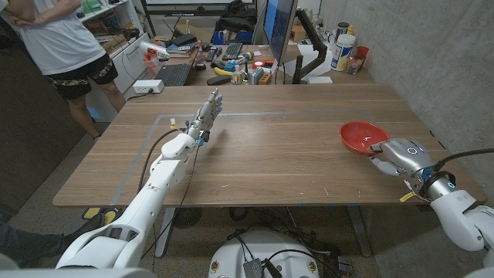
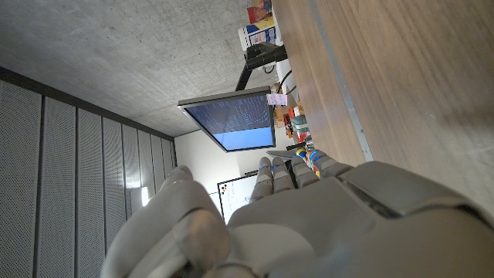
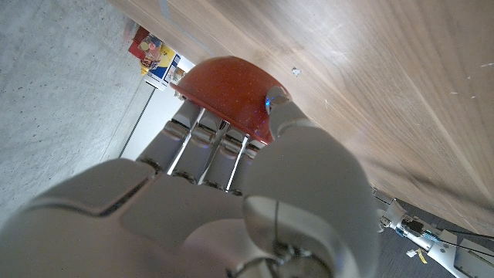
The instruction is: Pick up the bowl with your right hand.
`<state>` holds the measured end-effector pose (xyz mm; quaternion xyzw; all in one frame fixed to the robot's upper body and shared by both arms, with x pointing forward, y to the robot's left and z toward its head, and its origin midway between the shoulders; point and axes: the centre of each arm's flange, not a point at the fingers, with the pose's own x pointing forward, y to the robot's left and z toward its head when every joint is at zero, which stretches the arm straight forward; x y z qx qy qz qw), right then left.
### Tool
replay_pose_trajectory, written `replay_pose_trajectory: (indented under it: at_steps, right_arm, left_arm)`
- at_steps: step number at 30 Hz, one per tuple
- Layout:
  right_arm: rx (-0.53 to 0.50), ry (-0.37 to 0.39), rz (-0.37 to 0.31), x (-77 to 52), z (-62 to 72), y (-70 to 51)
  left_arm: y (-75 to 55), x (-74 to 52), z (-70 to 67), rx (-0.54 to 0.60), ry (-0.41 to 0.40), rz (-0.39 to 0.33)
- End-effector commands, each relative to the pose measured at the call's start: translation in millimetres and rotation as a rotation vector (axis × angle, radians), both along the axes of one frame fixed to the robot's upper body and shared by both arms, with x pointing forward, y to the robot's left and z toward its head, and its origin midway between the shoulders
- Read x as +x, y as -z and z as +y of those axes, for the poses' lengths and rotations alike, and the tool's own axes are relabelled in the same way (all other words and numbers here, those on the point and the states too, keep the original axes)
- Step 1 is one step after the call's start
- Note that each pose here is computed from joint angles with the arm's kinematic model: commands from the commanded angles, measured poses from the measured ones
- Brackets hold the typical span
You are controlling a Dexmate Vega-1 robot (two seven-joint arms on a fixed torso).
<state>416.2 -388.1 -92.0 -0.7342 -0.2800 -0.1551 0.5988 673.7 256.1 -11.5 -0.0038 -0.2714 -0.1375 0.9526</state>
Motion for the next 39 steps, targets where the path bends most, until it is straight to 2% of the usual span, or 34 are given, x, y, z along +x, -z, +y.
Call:
replay_pose_trajectory:
  at_steps: [1,20,28,39]
  right_arm:
    - [-0.005,-0.013,-0.030,-6.9,2.0,-10.6]
    - [0.014,-0.028,-0.077,-14.7,1.4,-31.9]
    - [0.016,-0.023,-0.091,-19.8,2.9,-36.8]
    - [0.022,-0.024,-0.097,-21.7,4.4,-37.4]
  left_arm:
    - [-4.6,-0.9,-2.2,0.003,-0.001,-0.008]
    - [-4.2,1.2,-7.2,0.004,0.008,-0.007]
    - [-4.9,1.3,-6.4,0.008,0.009,-0.007]
    - [-4.9,-0.5,-4.9,0.014,0.009,-0.007]
